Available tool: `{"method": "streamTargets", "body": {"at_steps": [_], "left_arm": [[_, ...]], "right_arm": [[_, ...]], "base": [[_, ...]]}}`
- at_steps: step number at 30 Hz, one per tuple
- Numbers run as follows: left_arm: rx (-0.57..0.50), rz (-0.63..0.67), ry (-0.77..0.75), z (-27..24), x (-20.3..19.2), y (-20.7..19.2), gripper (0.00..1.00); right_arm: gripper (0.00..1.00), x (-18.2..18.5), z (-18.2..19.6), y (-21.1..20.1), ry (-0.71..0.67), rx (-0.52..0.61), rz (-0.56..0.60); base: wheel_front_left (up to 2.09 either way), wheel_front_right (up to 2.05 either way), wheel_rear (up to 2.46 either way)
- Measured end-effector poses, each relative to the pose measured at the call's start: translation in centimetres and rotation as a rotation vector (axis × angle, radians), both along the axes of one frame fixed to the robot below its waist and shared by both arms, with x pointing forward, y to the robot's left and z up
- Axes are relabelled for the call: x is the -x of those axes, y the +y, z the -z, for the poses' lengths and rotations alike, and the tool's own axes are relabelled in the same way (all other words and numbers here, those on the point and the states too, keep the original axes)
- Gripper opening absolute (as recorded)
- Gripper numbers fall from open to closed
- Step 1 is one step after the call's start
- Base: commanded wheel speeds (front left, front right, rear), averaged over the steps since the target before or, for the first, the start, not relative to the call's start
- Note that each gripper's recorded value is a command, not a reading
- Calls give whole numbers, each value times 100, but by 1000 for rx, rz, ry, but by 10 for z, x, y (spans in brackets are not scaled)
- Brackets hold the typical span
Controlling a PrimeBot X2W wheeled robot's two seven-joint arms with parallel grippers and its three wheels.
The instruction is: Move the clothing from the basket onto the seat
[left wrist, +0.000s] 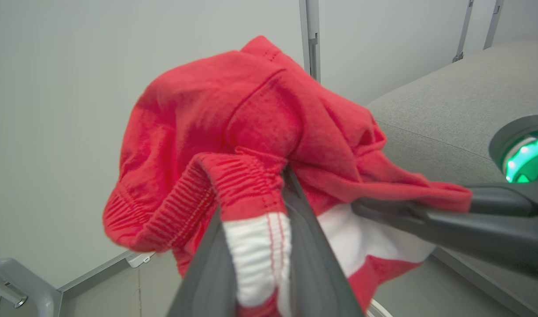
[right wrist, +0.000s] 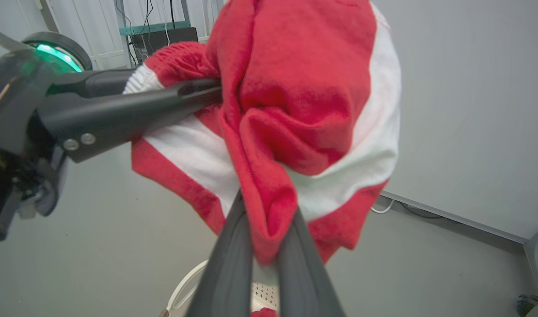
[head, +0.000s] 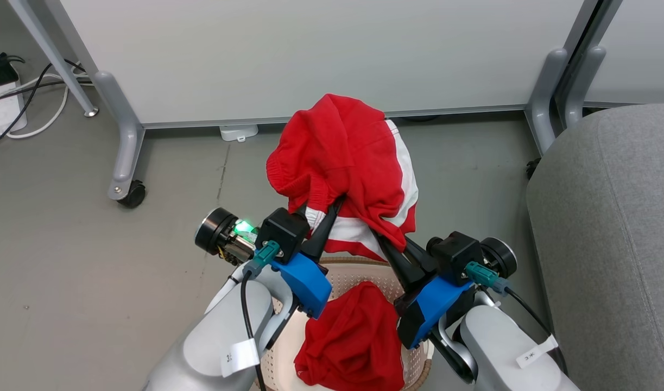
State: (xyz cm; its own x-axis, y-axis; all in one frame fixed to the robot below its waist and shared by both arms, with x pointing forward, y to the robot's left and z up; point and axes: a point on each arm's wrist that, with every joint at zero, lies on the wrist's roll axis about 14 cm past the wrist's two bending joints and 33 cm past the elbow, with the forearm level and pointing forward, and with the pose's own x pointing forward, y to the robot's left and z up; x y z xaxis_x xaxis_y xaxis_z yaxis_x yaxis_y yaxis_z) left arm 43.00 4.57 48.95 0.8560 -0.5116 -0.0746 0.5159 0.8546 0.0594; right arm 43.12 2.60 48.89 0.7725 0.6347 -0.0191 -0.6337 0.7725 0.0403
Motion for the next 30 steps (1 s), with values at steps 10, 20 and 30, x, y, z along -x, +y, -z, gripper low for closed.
{"method": "streamTargets", "body": {"at_steps": [10,20,30], "left_arm": [[-5,-17,-2,0,-3,3,100],[-5,-8,10,6,-6,0,100],[0,59,33,16,-8,-25,100]], "right_arm": [[0,-3,-4,-3,-7,-17,12],[0,-14,-8,-22,-6,-47,83],[0,-28,-13,-66,-24,-64,213]], "base": [[0,0,0],[0,0,0],[0,0,0]]}}
